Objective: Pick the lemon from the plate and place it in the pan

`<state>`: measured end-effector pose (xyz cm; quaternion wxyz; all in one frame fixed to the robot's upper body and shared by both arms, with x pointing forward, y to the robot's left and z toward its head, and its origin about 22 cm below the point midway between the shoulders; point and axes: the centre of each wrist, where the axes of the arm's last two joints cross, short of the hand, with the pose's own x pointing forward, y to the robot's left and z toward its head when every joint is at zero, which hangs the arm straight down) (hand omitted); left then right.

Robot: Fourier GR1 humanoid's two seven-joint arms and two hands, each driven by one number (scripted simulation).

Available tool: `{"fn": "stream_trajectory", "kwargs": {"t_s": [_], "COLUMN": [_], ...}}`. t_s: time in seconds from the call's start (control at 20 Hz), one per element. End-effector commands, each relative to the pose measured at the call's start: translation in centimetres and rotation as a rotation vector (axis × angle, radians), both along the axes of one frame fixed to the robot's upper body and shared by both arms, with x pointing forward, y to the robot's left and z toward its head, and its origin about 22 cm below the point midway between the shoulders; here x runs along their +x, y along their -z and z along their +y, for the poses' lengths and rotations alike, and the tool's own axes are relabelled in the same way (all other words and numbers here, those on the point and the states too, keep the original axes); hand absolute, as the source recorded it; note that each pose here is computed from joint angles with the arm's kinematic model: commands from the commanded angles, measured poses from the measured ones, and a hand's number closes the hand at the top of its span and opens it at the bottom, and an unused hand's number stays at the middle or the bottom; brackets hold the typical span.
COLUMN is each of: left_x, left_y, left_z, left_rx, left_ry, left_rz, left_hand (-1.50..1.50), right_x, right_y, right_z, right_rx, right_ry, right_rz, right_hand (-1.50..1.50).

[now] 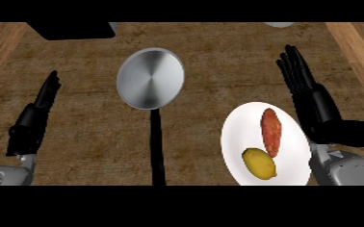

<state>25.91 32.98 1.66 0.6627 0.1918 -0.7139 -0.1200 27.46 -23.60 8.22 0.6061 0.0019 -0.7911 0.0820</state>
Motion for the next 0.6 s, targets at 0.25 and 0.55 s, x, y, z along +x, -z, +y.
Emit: {"fn": "stream_trajectory", "kwargs": {"t_s": [0.25, 0.55], "left_x": [2.0, 2.1], "left_y": [-1.1, -1.9], "left_z": [-4.8, -5.5], "left_rx": [-0.283, -0.414], "left_ry": [0.06, 0.02], "left_rz": [-0.012, 0.077], "left_hand": [0.0, 0.0], "right_x": [0.6, 0.1], "right_y": [-1.7, 3.0], "right_z": [5.5, -9.7], "right_rx": [0.446, 0.172], "right_ry": [-0.732, -0.729], "right_rz": [-0.085, -0.09], "right_hand": [1.5, -1.5]}}
